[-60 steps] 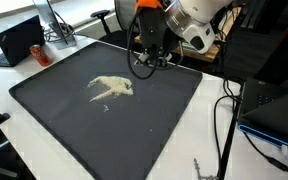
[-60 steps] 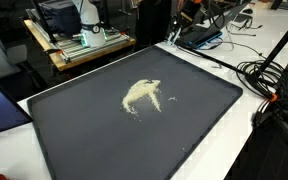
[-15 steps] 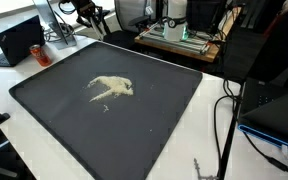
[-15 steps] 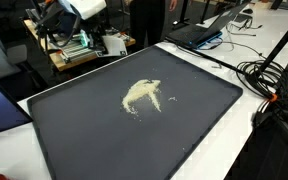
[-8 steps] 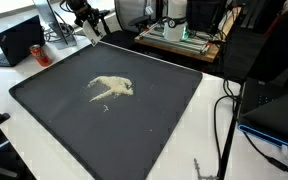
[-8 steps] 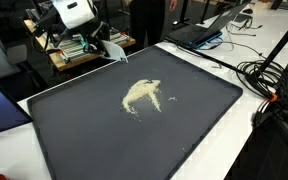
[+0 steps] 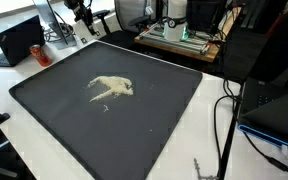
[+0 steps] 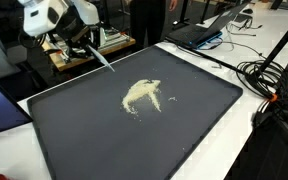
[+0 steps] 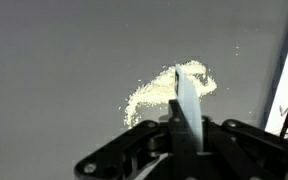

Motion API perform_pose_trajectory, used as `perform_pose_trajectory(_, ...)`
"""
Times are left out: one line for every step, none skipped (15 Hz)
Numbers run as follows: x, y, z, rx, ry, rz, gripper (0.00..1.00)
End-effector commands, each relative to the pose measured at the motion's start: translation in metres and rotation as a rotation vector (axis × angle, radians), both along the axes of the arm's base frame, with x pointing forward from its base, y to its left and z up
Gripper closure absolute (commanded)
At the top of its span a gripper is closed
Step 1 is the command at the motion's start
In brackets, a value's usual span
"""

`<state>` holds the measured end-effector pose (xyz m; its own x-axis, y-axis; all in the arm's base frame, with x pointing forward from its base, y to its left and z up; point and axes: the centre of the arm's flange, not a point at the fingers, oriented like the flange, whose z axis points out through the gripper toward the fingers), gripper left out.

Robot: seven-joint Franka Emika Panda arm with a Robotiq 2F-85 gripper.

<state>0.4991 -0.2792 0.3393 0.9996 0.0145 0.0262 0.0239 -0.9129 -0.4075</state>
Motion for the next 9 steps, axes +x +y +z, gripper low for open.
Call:
perform_pose_trajectory(-0.014, -0.03, -0.016, 0.12, 0.04, -0.154, 0.99)
perform_pose_trajectory(-0.021, -0.035, -0.021, 0.15, 0.047, -0.192, 0.99)
perform_pose_trajectory(-0.028, -0.037, -0.026, 0.19, 0.046, -0.224, 0.99)
perform_pose_trajectory(-0.034, -0.039, -0.03, 0.232, 0.028, -0.249, 0.99)
perform_pose_trajectory(-0.029, -0.035, -0.027, 0.156, 0.042, -0.188, 0.96)
perform_pose_trajectory(-0.032, -0.038, -0.031, 0.181, 0.04, -0.212, 0.96)
perform_pose_trajectory(-0.034, -0.04, -0.032, 0.192, 0.038, -0.225, 0.96)
perform_pose_trajectory(-0.034, -0.041, -0.033, 0.197, 0.036, -0.23, 0.96)
perform_pose_trajectory(-0.034, -0.04, -0.033, 0.199, 0.035, -0.231, 0.96)
